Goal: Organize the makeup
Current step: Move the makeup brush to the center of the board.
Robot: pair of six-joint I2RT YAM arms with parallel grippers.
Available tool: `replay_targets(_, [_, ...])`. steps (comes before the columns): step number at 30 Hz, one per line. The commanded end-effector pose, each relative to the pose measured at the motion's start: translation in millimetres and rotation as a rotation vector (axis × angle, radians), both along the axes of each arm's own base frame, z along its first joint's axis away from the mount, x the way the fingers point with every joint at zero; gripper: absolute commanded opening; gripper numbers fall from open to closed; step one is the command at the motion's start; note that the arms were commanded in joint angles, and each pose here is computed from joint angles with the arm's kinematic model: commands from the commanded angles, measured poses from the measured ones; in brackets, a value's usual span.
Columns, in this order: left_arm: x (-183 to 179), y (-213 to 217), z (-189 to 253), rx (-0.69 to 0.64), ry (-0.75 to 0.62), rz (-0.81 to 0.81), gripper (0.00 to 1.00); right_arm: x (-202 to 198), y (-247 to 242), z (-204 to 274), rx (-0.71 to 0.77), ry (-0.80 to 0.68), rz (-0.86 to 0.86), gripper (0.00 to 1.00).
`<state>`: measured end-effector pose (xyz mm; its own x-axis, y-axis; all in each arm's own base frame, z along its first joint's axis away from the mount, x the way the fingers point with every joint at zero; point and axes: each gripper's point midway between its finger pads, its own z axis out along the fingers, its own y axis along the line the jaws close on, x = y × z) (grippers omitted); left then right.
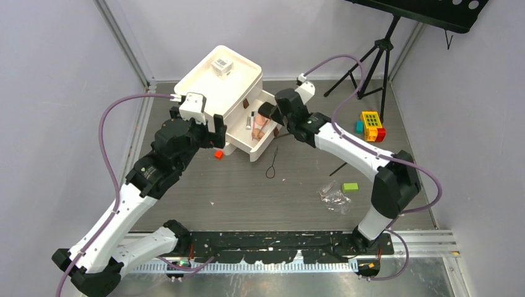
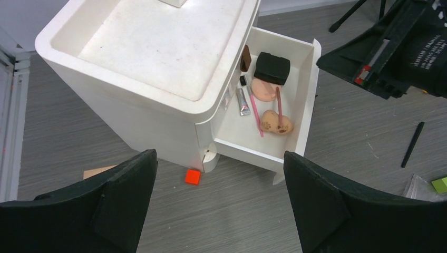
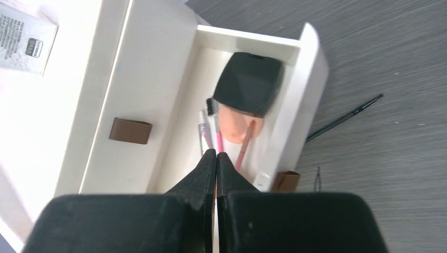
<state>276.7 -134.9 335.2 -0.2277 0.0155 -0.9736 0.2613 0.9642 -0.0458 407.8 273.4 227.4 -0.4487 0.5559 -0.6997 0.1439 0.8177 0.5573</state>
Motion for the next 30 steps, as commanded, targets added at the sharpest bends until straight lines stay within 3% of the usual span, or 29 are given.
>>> replay_targets(1, [-0.4,6.9,20.6,-0.020,-0.057,0.023,0.91,11.3,18.5,19.2,0.066,-0.039,0.001,0.00])
replay_targets(7, [0.1,5.8,19.3,-0.018,-0.053,0.019,0.92,-3.6,-39.5,-13.4,-0.060,-0.017,-0.146,0.07])
replay_targets(13, [-0.8,6.0,19.9,-0.021,-0.055,0.018,0.92,-41.9,-131.9,-60.4,-0.287,0.087,-0.346,0.35])
replay_targets(17, [-1.5,5.2,20.6,-0.029,-0.057,0.013,0.92,-72.0,-197.5,-105.9,-0.325,0.242,-0.472,0.45])
replay_targets(22, [-1.4,1.0,19.5,-0.035,-0.049,-0.004,0.92,-99.7,-238.5,-151.5,-0.360,0.384,-0.544,0.48])
replay_targets(30, [-1.3,0.8,19.5,-0.036,-0.049,-0.004,0.92,-106.5,-245.5,-173.9,-0.426,0.448,-0.547,0.46])
